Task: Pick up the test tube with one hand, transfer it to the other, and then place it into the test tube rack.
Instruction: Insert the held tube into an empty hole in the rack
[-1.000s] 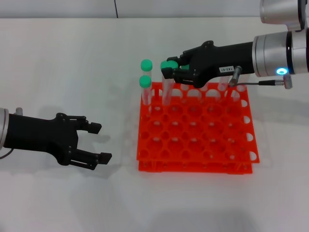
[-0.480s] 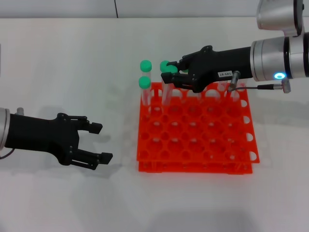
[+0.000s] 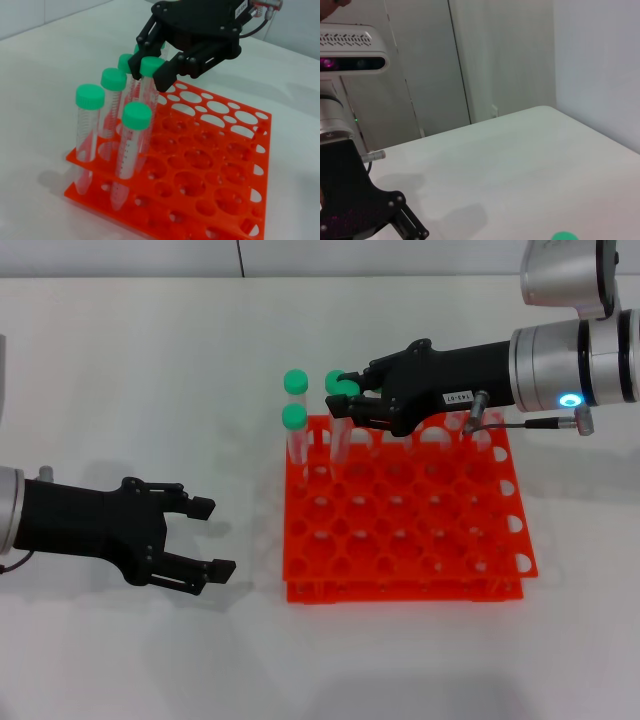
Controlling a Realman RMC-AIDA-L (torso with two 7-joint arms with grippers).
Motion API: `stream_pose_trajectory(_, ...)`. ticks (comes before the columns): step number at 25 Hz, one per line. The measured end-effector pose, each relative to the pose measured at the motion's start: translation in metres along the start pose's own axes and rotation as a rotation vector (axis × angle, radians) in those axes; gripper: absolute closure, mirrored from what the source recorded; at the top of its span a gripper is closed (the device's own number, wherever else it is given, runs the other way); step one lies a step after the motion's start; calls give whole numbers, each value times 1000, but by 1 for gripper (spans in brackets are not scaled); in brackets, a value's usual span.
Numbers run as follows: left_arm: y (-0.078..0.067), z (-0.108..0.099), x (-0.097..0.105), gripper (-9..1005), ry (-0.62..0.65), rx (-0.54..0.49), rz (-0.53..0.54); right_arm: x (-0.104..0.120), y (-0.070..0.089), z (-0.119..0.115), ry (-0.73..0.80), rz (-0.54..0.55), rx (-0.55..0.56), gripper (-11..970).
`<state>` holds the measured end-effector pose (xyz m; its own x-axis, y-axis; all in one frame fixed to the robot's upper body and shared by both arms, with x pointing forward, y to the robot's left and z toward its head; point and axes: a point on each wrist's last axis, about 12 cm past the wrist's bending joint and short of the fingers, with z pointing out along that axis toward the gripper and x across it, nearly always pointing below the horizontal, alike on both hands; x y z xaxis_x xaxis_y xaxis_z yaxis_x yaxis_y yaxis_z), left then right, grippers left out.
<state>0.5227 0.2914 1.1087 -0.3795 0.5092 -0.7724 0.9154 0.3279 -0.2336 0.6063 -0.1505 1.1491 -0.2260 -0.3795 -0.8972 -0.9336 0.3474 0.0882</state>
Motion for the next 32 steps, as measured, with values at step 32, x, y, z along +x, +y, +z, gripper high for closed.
stream_pose_trajectory(32,1,4,-1,114,-5,3,4,6,-3,2,13,19,17,611)
